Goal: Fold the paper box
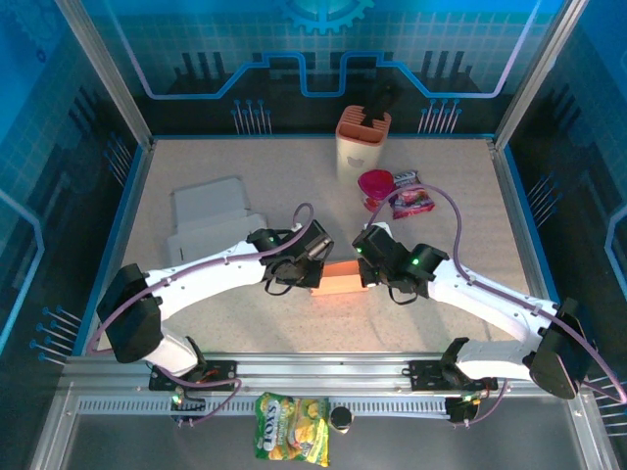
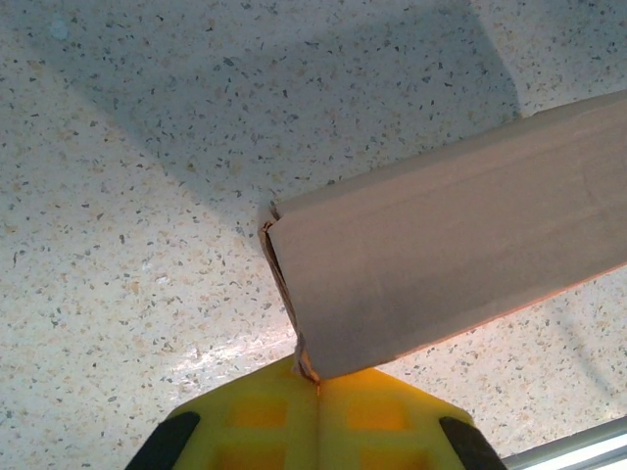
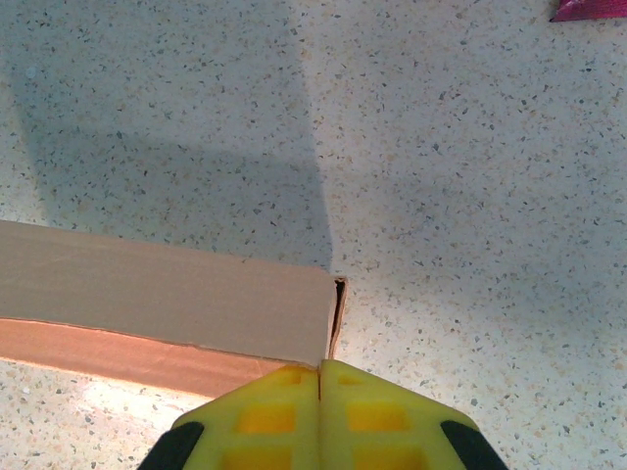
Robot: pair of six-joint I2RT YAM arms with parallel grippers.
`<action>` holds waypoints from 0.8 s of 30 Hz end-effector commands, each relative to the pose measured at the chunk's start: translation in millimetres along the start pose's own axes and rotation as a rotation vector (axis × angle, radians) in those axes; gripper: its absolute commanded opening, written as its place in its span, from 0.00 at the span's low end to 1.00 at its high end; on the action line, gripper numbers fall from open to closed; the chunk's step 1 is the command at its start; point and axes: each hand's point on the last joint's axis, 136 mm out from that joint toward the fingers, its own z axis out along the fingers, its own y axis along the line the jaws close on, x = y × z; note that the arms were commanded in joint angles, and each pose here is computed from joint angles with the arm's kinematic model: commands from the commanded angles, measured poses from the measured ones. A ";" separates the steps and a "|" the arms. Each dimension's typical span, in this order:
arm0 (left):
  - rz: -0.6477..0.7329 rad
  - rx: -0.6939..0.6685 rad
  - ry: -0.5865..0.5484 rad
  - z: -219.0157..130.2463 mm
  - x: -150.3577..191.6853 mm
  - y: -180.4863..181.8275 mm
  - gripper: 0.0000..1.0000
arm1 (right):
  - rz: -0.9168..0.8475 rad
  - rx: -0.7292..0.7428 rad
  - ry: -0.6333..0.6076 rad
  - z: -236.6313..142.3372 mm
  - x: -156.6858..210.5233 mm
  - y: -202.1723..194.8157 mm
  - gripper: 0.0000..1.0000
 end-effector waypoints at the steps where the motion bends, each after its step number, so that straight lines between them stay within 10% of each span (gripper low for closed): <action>1: -0.008 0.029 0.020 1.8 6.9 -1.0 0.01 | -0.010 -0.037 -0.009 -2.3 1.4 9.9 0.00; 7: -0.021 0.022 0.016 5.9 9.6 0.9 0.00 | 0.010 -0.043 0.005 -3.9 8.7 7.0 0.03; 16: -0.023 -0.035 -0.041 1.1 7.8 4.6 0.00 | 0.159 -0.201 -0.018 -38.1 20.6 7.3 0.58; 24: -0.024 -0.051 -0.060 2.2 9.6 1.9 0.00 | 0.722 -0.476 -0.028 -54.4 11.0 11.5 0.79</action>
